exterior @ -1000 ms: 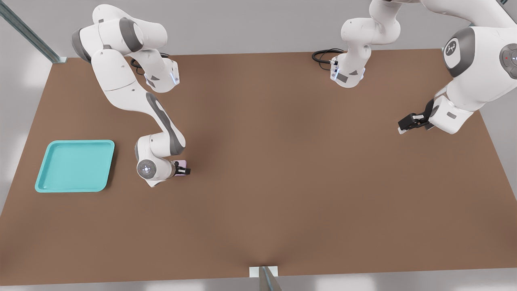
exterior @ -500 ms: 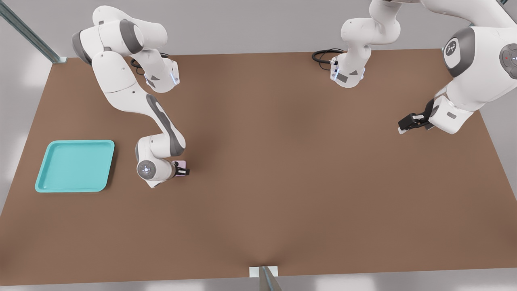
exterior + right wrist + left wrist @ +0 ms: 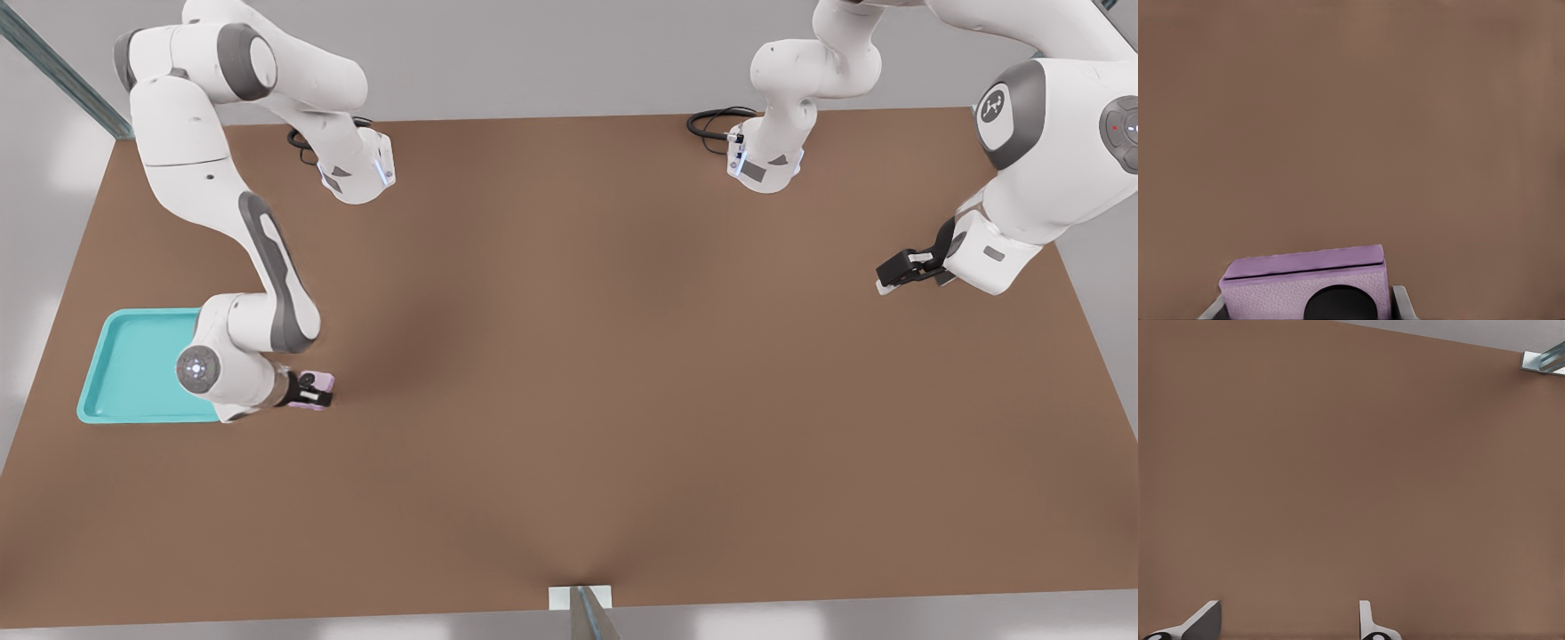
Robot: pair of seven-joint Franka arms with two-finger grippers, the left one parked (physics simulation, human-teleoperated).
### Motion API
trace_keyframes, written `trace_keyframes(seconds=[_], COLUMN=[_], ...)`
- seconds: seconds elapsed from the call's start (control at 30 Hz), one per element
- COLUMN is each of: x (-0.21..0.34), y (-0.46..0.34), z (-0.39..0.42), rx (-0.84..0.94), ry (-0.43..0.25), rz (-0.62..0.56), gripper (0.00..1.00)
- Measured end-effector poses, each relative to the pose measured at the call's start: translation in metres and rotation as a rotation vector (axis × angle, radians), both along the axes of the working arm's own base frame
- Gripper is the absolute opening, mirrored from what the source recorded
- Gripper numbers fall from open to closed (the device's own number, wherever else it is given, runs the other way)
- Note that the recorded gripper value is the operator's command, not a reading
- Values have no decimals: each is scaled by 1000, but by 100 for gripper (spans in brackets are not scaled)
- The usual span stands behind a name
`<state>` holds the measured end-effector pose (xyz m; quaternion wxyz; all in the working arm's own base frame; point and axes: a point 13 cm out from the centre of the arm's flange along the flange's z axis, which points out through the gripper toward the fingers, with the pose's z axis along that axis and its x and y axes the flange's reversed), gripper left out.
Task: Keep left arm still and place phone on the tray with right arm
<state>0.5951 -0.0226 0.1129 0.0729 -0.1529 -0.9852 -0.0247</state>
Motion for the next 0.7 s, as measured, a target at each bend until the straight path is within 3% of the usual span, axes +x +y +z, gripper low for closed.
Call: trace_keyframes(seconds=[0.23, 0.4, 0.43, 0.53, 0.6, 0.7], x=[-25, -53, -58, -58, -33, 68], y=[-162, -223, -229, -235, -242, -206], z=[6, -10, -15, -18, 4, 117], rx=[2, 5, 8, 9, -11, -69], ry=[-17, 3, 11, 11, -36, -202], rz=[-90, -52, -37, 19, 59, 196], gripper=[76, 76, 100, 100, 100, 100])
